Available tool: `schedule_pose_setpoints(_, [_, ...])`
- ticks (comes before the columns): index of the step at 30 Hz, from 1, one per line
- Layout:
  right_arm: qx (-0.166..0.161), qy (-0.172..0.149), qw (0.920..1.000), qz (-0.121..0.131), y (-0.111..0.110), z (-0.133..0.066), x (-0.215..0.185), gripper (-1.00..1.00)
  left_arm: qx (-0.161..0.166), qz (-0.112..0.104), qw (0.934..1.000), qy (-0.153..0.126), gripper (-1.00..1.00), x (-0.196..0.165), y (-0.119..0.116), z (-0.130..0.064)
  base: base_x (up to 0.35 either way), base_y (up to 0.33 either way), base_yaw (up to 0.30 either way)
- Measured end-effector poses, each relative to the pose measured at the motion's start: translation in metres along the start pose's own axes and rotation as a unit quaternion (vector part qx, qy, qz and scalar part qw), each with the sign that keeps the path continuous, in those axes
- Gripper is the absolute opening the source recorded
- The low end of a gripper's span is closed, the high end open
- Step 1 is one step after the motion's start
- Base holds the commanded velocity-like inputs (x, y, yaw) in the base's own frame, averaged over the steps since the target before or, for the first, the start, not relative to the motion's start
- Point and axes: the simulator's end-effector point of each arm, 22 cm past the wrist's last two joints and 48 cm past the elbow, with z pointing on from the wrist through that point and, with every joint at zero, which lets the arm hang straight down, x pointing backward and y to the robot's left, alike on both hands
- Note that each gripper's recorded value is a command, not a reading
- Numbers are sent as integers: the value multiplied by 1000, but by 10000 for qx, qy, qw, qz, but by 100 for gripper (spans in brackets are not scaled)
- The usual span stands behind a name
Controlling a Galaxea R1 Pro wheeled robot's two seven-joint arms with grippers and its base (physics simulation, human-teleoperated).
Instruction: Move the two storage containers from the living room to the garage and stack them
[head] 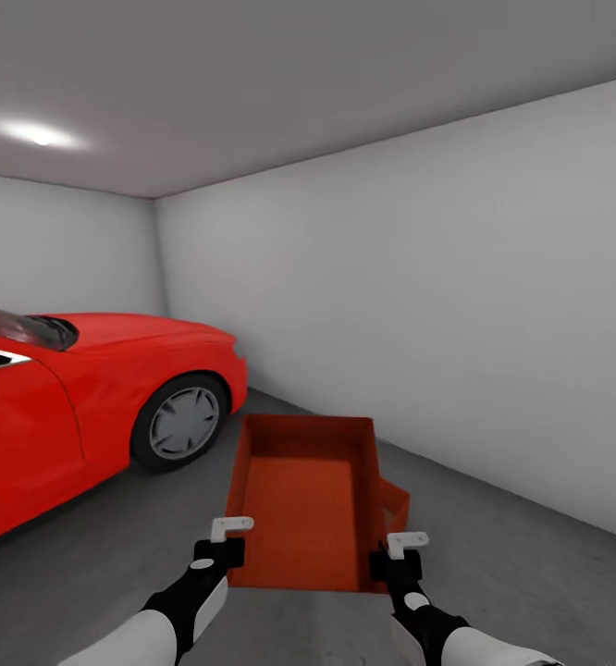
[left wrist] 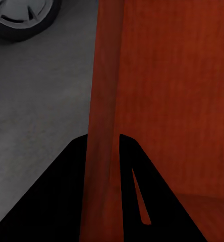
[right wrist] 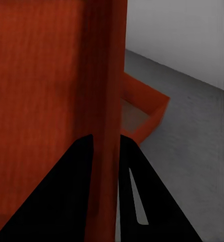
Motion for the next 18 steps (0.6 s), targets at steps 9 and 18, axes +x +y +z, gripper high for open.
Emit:
schedule_pose_setpoints(9, [1, 0, 10000, 1, 0, 0, 0, -100, 0, 0, 10000, -1, -100, 0, 0, 0, 295, 226, -282])
schedule_pose_setpoints(18, [-3, 3, 10000, -5, 0, 0, 0, -100, -1, -3, 10000, 3, -100, 0, 0, 0, 289, 238, -282])
